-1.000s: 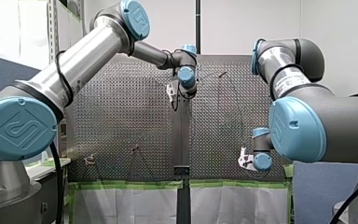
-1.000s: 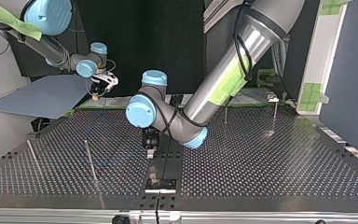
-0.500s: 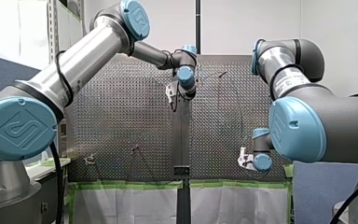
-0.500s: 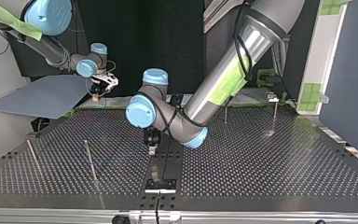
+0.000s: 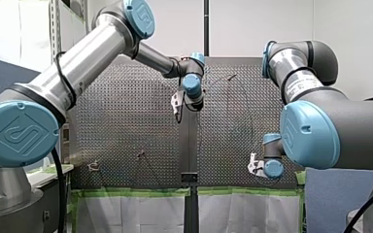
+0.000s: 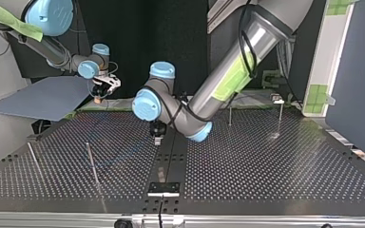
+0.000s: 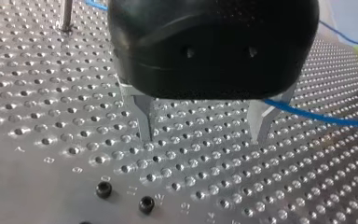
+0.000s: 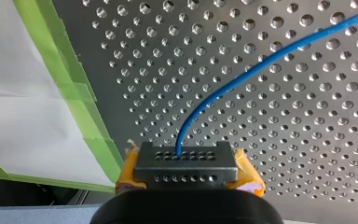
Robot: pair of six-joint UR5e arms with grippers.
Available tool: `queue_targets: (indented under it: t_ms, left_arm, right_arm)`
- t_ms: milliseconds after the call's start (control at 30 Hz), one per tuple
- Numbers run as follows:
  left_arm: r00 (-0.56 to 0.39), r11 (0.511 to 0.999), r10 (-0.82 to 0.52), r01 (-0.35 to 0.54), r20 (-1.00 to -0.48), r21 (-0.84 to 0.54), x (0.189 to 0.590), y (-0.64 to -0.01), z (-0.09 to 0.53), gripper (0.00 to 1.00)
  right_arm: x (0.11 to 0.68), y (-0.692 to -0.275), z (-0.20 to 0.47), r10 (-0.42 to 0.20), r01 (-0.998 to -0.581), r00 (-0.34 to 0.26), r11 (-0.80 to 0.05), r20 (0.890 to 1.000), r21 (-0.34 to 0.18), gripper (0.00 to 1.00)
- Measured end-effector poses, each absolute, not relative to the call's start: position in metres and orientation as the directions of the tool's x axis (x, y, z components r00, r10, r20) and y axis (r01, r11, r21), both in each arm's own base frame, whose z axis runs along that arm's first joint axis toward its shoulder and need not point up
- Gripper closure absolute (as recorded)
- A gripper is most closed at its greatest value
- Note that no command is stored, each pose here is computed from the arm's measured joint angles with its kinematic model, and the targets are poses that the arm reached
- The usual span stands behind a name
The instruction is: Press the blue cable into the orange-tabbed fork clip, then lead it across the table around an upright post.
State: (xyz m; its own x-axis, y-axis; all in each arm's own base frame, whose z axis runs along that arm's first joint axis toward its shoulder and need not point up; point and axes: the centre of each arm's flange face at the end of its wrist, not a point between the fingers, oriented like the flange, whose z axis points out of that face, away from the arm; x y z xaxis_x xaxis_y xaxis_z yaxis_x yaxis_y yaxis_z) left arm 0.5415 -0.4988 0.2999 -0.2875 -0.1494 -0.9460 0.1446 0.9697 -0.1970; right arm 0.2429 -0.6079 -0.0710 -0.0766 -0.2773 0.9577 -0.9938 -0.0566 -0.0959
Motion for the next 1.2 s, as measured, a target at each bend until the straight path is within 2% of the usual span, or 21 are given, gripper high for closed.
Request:
queue_targets:
  t_ms: [333, 767, 1200]
  left_arm:
    - [-0.260, 0.960, -0.169, 0.176, -0.951, -0.219, 0.519, -0.500, 0.343, 0.01]
    - [-0.281, 0.938, -0.157, 0.257, -0.947, -0.232, 0.493, -0.519, 0.356, 0.01]
    - [-0.293, 0.917, -0.203, 0.279, -0.934, -0.286, 0.485, -0.520, 0.374, 0.01]
  right_arm:
    - [0.243, -0.608, -0.072, -0.279, -0.994, -0.075, -0.057, 0.957, -0.095, 1.00]
    - [0.243, -0.607, -0.072, -0.281, -0.994, -0.075, -0.057, 0.957, -0.094, 1.00]
    - [0.243, -0.607, -0.072, -0.282, -0.994, -0.074, -0.057, 0.957, -0.094, 1.00]
